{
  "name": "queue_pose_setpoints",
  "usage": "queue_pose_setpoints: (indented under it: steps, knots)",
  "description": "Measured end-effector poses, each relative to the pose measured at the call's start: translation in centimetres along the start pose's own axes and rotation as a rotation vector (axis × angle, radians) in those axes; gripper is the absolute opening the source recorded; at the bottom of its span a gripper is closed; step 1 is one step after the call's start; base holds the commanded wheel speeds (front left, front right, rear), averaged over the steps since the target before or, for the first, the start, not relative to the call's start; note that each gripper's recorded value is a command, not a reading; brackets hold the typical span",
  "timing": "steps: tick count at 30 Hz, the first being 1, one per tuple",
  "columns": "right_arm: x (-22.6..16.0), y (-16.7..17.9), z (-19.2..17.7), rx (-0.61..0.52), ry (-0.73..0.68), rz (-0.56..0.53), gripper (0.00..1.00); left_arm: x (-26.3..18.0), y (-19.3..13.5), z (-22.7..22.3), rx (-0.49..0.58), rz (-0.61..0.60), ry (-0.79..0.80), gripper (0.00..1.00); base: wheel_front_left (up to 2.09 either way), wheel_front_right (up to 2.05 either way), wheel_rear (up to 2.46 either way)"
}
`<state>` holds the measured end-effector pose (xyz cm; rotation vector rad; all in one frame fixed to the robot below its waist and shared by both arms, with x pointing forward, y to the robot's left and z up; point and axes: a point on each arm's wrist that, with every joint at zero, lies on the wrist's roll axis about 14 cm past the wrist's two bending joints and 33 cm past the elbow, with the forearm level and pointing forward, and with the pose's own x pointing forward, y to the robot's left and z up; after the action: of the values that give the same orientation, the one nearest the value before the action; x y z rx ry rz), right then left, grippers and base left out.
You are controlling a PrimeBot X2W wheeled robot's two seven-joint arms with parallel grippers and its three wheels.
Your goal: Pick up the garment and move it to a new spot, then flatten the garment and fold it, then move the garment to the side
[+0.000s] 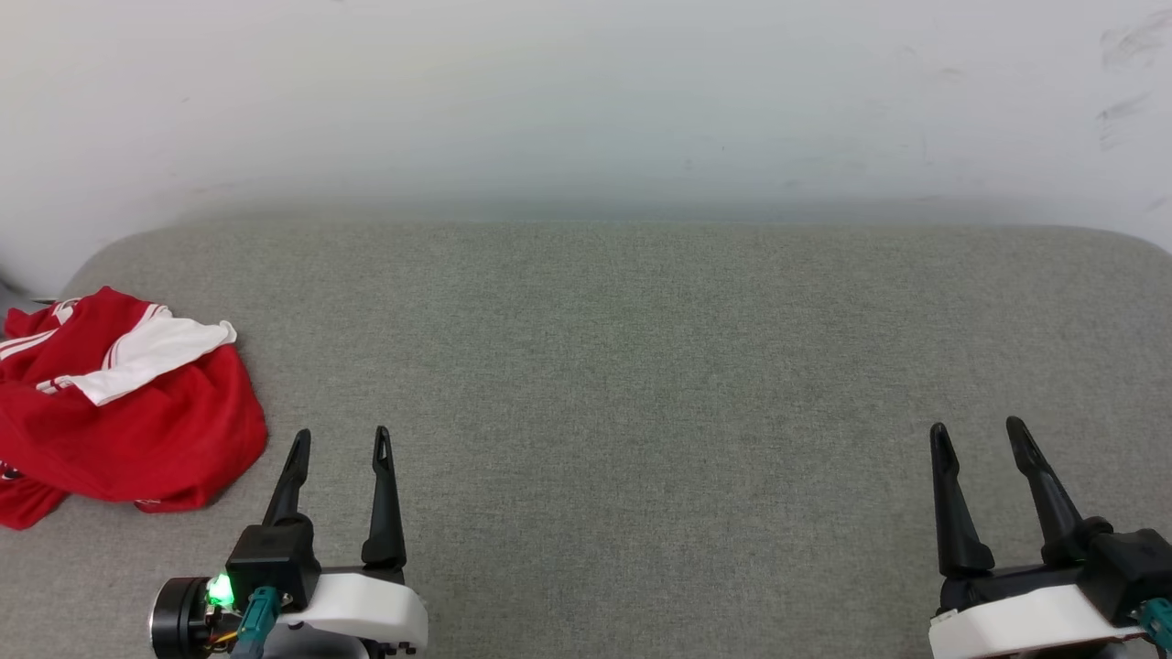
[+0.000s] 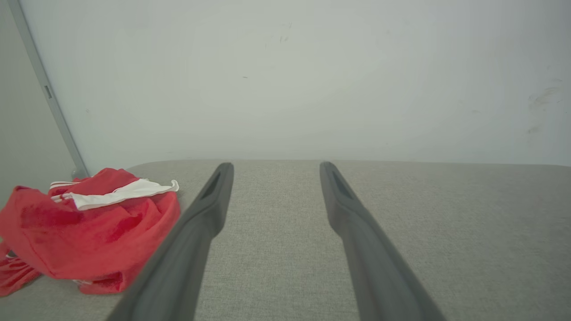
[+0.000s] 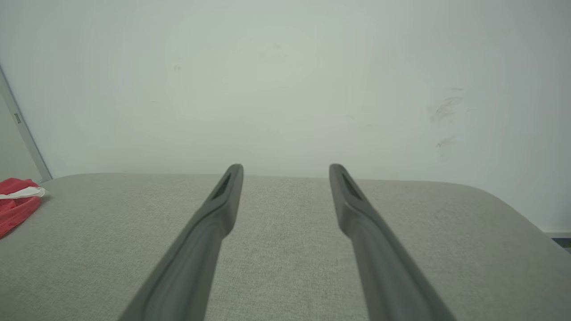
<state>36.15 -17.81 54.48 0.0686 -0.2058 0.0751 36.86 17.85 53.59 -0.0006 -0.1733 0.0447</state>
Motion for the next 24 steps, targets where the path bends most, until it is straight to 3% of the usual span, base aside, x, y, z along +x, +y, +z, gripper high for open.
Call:
queue_pose_setpoints:
  steps: [24]
  knots:
    - [-0.1,0.1,-0.7,0.039,0.019,-0.004,1.00,-0.5,0.5,-1.5,-0.024,0.017,0.049,1.00,0.00,0.00,0.00]
